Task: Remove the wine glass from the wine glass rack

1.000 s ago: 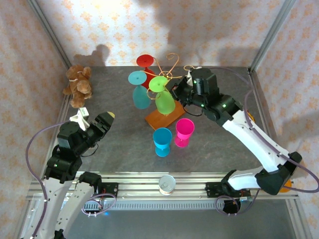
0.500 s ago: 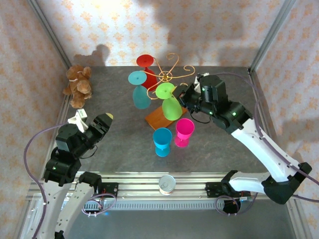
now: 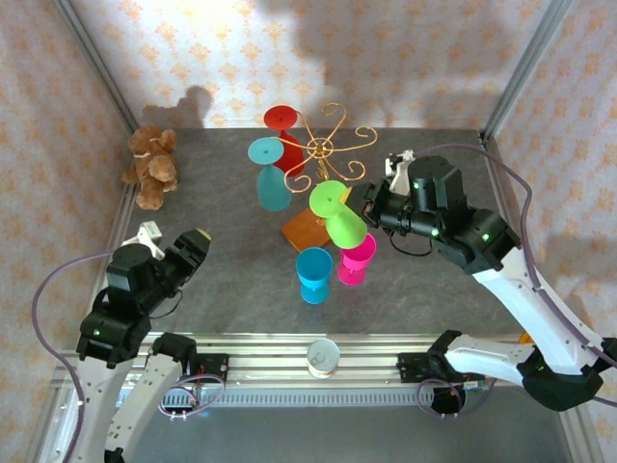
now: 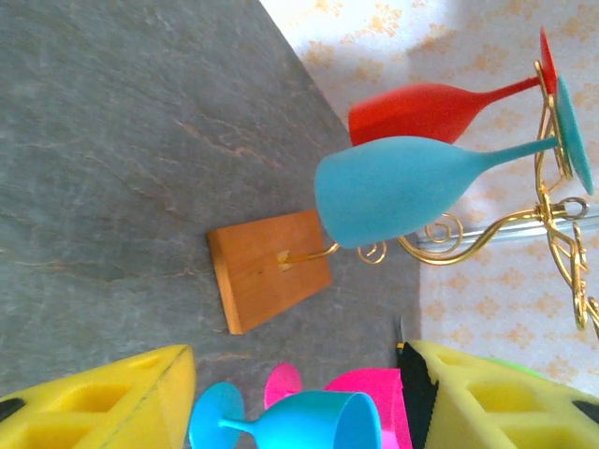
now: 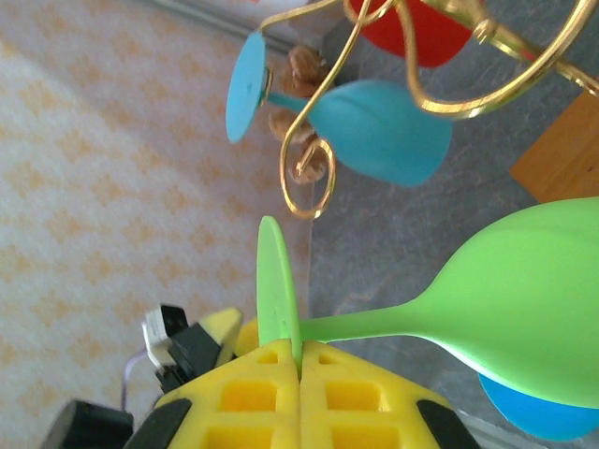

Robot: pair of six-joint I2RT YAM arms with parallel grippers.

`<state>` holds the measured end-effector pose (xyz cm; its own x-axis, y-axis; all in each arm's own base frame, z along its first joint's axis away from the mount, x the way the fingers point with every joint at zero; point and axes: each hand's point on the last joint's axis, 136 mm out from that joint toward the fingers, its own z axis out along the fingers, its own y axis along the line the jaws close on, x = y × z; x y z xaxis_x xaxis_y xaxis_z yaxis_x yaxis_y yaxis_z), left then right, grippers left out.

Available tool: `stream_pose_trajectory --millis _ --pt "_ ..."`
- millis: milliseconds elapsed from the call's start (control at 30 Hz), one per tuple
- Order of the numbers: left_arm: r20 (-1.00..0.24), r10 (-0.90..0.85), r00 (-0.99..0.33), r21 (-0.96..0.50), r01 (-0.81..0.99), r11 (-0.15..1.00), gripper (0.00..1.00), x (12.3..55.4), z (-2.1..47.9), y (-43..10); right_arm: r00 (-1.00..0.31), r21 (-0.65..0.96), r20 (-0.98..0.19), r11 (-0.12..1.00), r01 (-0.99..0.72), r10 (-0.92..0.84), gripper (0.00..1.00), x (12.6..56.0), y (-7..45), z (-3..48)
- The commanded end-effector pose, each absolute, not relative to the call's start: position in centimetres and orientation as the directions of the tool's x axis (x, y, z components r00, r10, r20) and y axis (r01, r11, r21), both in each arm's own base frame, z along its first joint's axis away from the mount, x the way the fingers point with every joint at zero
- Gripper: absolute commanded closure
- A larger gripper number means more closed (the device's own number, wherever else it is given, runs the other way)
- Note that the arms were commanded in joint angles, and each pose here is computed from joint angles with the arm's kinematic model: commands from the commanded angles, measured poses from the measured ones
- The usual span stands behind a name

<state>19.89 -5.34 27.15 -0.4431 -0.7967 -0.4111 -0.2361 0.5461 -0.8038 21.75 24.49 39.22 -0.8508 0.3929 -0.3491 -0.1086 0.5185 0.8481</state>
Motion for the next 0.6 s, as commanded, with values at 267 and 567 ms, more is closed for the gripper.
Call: stream_pose_trajectory --millis 267,567 --pt "-0.443 -0.783 -0.436 -0.717 -0.352 0.602 0.38 14.3 26.3 -2.7 -0.854 0.756 -0.517 0.499 -0.424 0.058 1.00 15.0 28.7 43.0" --pt "-0.345 -0.835 -0.427 -0.745 -0.417 0.521 0.38 9.5 24.1 -2.2 -0.756 0.643 -0.609 0.409 -0.647 -0.240 1.00 9.7 36.0 41.9"
